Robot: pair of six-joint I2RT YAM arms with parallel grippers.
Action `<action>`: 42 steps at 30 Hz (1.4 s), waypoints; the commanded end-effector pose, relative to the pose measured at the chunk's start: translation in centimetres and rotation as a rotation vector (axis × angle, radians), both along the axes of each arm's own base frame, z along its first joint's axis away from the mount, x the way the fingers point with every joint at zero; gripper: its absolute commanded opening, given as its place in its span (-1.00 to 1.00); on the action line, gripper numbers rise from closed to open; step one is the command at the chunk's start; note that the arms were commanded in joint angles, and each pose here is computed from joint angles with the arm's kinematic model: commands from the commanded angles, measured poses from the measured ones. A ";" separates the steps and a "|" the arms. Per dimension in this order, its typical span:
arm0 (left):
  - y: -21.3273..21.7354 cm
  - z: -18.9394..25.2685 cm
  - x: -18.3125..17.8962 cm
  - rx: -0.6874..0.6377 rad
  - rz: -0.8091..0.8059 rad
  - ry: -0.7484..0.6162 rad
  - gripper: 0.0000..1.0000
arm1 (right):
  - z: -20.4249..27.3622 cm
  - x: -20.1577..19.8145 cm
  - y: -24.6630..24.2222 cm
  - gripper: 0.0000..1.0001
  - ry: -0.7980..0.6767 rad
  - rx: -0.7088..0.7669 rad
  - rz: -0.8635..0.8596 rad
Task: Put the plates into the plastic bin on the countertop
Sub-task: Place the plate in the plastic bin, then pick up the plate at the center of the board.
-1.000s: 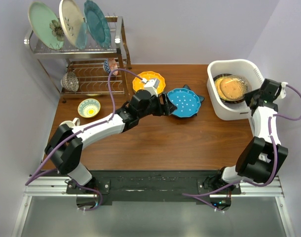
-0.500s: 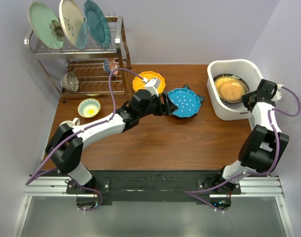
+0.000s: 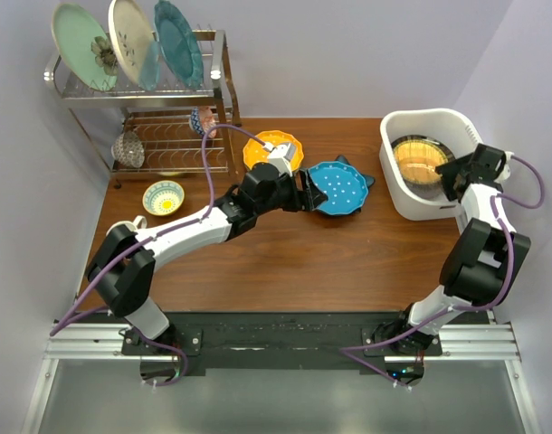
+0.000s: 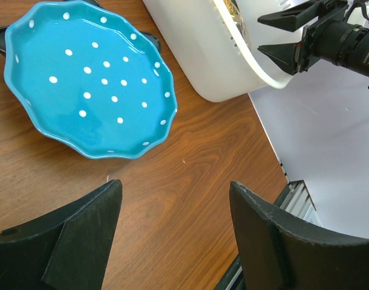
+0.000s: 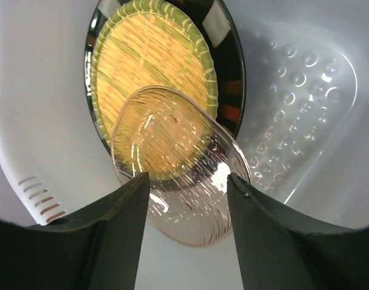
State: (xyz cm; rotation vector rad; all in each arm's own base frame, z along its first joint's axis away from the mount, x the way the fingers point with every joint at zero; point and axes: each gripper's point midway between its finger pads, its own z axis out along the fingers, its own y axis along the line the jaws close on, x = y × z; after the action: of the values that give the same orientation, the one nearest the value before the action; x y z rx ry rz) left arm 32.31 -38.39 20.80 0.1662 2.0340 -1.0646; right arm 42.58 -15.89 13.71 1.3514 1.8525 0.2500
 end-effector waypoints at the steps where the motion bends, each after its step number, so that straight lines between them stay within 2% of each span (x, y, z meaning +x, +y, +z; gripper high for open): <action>1: -0.5 1.6 0.8 -0.019 -0.015 -0.057 0.52 | 3.2 0.9 -0.4 0.24 -0.086 -0.038 0.018; 8: -0.5 0.6 0.9 -0.004 -0.014 -0.039 0.52 | 5.4 1.0 1.0 0.35 -0.165 -0.029 0.076; 12: -0.3 -0.4 1.1 0.018 0.002 -0.017 0.52 | 9.0 1.6 2.3 0.36 -0.253 -0.046 0.146; 16: -0.1 -1.7 1.5 0.049 0.020 0.020 0.52 | 13.4 2.7 5.0 0.38 -0.302 -0.088 0.276; 25: 0.1 -4.2 1.8 0.119 0.043 0.086 0.52 | 17.5 3.1 13.1 0.43 -0.342 -0.146 0.550; 31: 0.2 -6.0 2.2 0.156 0.067 0.133 0.52 | 16.5 2.0 17.2 0.43 -0.314 -0.121 0.688; 42: 0.1 -9.3 2.7 0.149 0.123 0.208 0.52 | 13.3 -1.0 21.3 0.44 -0.256 -0.108 0.822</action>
State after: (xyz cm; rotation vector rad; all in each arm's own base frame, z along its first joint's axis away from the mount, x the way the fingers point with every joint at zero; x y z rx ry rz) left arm 33.77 -37.73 11.07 0.0691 2.3159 -0.8587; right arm 43.50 3.57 26.30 0.5016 2.0566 0.6738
